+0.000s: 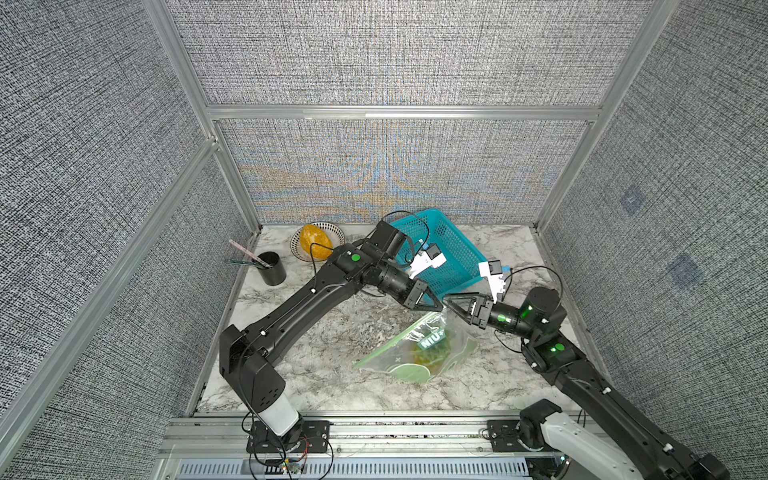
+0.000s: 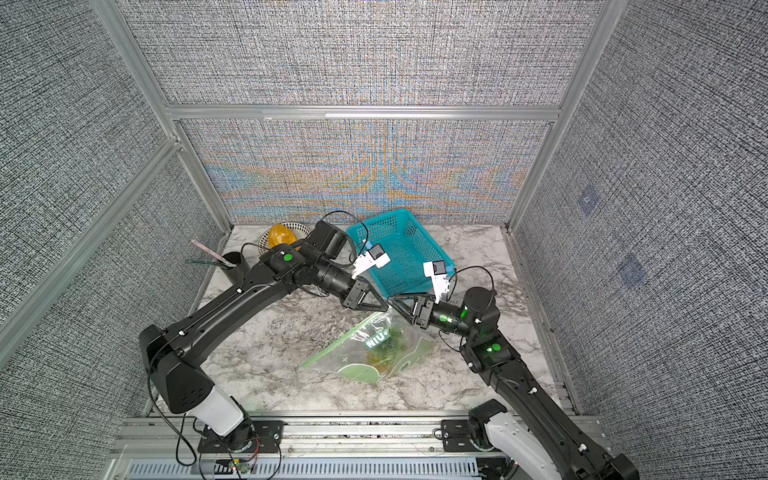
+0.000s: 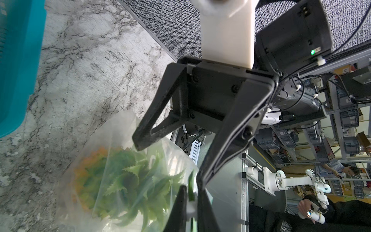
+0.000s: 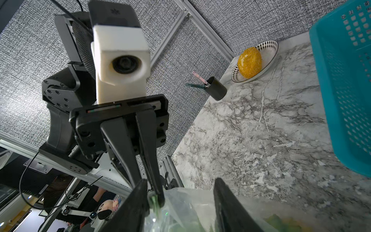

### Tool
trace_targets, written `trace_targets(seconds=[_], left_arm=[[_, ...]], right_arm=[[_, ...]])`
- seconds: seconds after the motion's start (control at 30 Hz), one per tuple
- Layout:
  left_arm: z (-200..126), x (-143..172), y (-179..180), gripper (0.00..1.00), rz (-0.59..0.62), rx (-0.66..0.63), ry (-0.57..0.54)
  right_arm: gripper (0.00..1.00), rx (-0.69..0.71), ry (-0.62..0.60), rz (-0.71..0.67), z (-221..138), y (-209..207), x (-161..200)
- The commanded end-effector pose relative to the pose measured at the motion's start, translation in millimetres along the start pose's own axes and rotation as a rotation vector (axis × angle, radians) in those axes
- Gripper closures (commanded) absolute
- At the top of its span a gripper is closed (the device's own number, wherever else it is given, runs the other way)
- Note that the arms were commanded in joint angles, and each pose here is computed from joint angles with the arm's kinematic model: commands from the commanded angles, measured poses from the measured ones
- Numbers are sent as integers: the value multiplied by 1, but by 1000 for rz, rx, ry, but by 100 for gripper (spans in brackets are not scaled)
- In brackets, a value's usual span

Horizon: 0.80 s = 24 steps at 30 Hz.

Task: Open the zip-top bag and take out the pineapple
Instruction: Unzip the zipper on the zipper food storage bag.

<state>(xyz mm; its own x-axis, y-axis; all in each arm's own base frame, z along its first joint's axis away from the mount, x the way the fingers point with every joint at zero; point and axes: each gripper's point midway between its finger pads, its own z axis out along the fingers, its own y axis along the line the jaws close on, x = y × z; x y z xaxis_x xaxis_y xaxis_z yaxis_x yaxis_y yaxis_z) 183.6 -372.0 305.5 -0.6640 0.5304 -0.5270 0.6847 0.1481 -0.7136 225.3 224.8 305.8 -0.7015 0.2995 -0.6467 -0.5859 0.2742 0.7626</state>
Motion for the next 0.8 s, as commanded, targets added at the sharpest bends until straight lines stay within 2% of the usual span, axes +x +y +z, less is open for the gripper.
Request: trace_targets(seconds=[0.0, 0.07, 0.2, 0.33, 0.5, 0.77], left_arm=[[-2, -4, -6, 96, 18, 18, -13], [-2, -4, -6, 96, 19, 18, -14], [-2, -5, -6, 97, 20, 18, -16], [-2, -6, -5, 97, 19, 14, -16], [0, -7, -3, 97, 18, 10, -15], [-1, -2, -3, 96, 9, 6, -8]], right_arm=[[47, -28, -1, -15, 1, 5, -1], [50, -29, 3, -11, 3, 4, -1], [70, -44, 21, -5, 6, 5, 2], [80, -57, 36, 0, 6, 6, 5], [99, -54, 48, 8, 7, 4, 8], [100, -12, 7, 0, 6, -1, 0]])
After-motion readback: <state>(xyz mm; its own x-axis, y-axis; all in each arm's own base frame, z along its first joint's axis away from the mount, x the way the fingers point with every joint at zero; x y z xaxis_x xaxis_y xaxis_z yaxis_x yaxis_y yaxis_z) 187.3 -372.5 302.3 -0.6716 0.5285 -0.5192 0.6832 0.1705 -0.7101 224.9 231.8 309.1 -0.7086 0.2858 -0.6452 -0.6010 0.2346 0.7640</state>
